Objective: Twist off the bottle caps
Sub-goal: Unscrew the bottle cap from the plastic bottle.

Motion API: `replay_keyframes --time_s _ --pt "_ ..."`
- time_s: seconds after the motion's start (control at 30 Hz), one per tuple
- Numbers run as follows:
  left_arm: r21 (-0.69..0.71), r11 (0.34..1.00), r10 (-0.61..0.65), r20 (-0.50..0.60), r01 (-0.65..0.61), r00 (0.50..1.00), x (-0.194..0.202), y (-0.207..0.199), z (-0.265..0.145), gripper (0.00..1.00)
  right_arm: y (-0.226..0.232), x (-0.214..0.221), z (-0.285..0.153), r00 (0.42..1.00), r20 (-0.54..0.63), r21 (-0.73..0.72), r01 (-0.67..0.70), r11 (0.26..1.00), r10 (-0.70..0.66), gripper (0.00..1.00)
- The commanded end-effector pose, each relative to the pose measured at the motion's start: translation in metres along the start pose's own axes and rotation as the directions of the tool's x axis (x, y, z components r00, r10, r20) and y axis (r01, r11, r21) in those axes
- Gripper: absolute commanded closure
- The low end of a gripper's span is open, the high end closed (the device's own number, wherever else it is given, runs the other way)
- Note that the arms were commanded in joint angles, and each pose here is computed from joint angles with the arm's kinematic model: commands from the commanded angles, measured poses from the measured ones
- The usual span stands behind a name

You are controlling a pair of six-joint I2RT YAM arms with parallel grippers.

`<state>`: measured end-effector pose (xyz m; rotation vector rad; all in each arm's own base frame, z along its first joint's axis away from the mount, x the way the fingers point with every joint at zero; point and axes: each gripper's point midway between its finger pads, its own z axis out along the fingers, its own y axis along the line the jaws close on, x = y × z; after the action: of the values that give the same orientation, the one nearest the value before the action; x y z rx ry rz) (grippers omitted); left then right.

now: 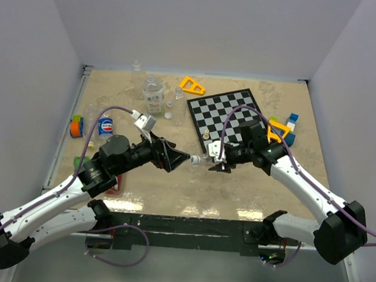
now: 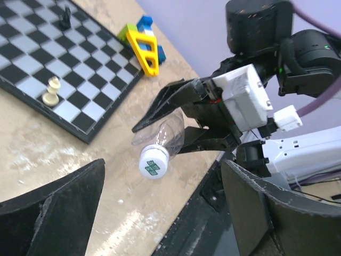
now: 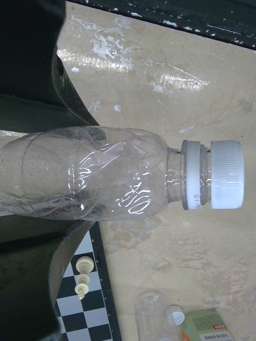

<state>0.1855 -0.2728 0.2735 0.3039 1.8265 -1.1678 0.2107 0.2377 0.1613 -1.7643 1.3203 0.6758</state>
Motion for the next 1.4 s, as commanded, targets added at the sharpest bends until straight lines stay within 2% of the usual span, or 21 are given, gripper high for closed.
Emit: replay_keyframes --time_s 0.0,0.07,0.17,0.27,0.37,0.5,0.53,0.67,1.1,1.37 --pt "-0.008 0.982 0.190 0.123 -0.191 0.974 -0.027 0.000 -0.016 0.04 0.002 0.001 -0.001 1.000 -0.004 -0.002 0.000 1.000 0.000 0.85" --pt "0.004 0.963 0.268 0.139 -0.271 0.953 -0.031 -0.004 -0.022 0.04 0.002 0.001 -0.001 1.000 -0.004 -0.002 0.003 1.000 -0.003 0.84" --pt "0.027 0.907 0.411 0.165 -0.421 0.897 -0.038 -0.011 -0.030 0.02 0.002 0.001 -0.001 1.000 -0.005 -0.001 0.002 1.000 -0.002 0.85" --pt "0.065 0.826 0.550 0.129 -0.561 0.825 -0.031 -0.013 -0.032 0.02 0.002 0.002 -0.001 1.000 -0.007 -0.001 0.001 1.000 -0.001 0.84" --pt "0.168 0.722 0.662 0.113 -0.671 0.741 -0.020 -0.022 -0.031 0.05 0.001 0.002 -0.001 1.000 -0.008 0.001 0.002 1.000 -0.002 0.84" --pt "0.207 0.604 0.765 0.119 -0.770 0.633 -0.011 -0.020 -0.028 0.07 0.001 0.003 0.000 1.000 -0.009 -0.001 0.001 1.000 -0.001 0.85" --pt "0.206 0.561 0.798 0.123 -0.802 0.590 -0.010 -0.016 -0.028 0.07 0.001 0.003 -0.001 1.000 -0.010 0.000 0.001 1.000 -0.001 0.85" --pt "0.206 0.489 0.843 0.136 -0.847 0.520 -0.006 -0.011 -0.022 0.06 0.001 0.004 0.000 1.000 -0.011 -0.002 -0.001 1.000 0.001 0.85" --pt "0.253 0.430 0.866 0.154 -0.867 0.475 0.003 -0.010 -0.004 0.06 0.001 0.003 0.000 1.000 -0.010 -0.003 0.002 1.000 -0.002 0.85" --pt "0.273 0.417 0.873 0.146 -0.867 0.465 0.011 -0.006 -0.003 0.06 0.001 0.004 0.000 1.000 -0.012 -0.003 0.001 1.000 -0.001 0.84"
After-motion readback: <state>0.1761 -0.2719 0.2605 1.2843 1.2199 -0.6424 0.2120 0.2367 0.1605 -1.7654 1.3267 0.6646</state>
